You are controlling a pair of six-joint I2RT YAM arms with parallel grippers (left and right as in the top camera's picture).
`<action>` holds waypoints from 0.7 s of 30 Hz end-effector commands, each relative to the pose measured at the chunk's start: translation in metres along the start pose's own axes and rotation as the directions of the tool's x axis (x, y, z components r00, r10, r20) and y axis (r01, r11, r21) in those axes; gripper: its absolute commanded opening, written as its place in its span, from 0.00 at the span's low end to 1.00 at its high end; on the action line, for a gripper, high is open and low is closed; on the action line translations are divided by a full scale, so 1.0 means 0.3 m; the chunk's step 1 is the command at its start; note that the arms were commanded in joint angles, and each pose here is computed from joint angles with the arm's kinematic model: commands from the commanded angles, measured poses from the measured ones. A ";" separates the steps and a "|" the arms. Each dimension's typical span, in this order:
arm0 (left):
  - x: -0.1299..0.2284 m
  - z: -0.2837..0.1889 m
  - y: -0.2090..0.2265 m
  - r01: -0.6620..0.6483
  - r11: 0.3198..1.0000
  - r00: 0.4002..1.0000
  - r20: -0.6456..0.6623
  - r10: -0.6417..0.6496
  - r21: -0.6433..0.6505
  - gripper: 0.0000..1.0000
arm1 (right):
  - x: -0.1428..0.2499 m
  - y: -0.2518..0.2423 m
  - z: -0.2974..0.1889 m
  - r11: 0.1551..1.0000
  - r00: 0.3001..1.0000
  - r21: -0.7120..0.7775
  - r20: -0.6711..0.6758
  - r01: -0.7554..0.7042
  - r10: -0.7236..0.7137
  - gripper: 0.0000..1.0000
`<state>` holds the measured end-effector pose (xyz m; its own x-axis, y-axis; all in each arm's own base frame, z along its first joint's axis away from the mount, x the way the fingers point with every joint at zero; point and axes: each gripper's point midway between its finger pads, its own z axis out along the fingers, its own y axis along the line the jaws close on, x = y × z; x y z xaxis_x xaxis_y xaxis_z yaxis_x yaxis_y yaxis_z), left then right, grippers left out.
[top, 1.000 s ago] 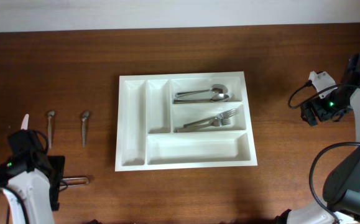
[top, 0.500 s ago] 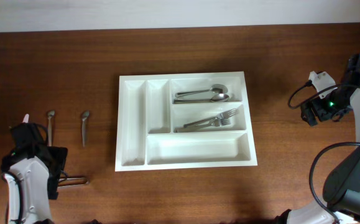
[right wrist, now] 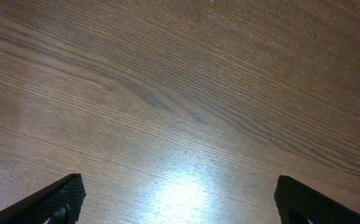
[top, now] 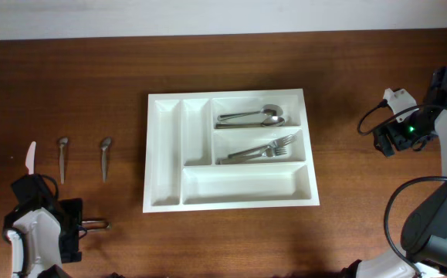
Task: Pack container
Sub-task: 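Lower the left gripper and close it on the tongs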
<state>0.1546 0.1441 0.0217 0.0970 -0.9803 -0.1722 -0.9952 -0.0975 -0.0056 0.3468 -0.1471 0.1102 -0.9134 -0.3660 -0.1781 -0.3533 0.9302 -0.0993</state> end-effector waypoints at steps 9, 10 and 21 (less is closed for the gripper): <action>0.006 0.047 0.010 0.038 0.998 0.999 -0.018 -0.039 -0.043 0.99 | -0.003 0.013 0.007 1.000 1.000 -0.020 0.008 0.009 -0.009 0.99; 0.010 0.052 0.012 0.036 0.998 0.999 -0.025 -0.038 -0.048 0.99 | -0.003 0.013 0.007 1.000 1.000 -0.020 0.008 0.009 -0.009 0.99; -0.003 0.060 -0.025 0.011 1.000 1.000 -0.017 -0.011 -0.009 0.99 | -0.003 0.013 0.007 1.000 1.000 -0.020 0.008 0.009 -0.009 0.99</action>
<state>0.1611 0.1486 0.0065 0.1192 -0.9795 -0.1624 -0.9926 -0.1217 0.0053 0.3468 -0.1471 0.1102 -0.9136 -0.3656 -0.1781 -0.3530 0.9303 -0.0992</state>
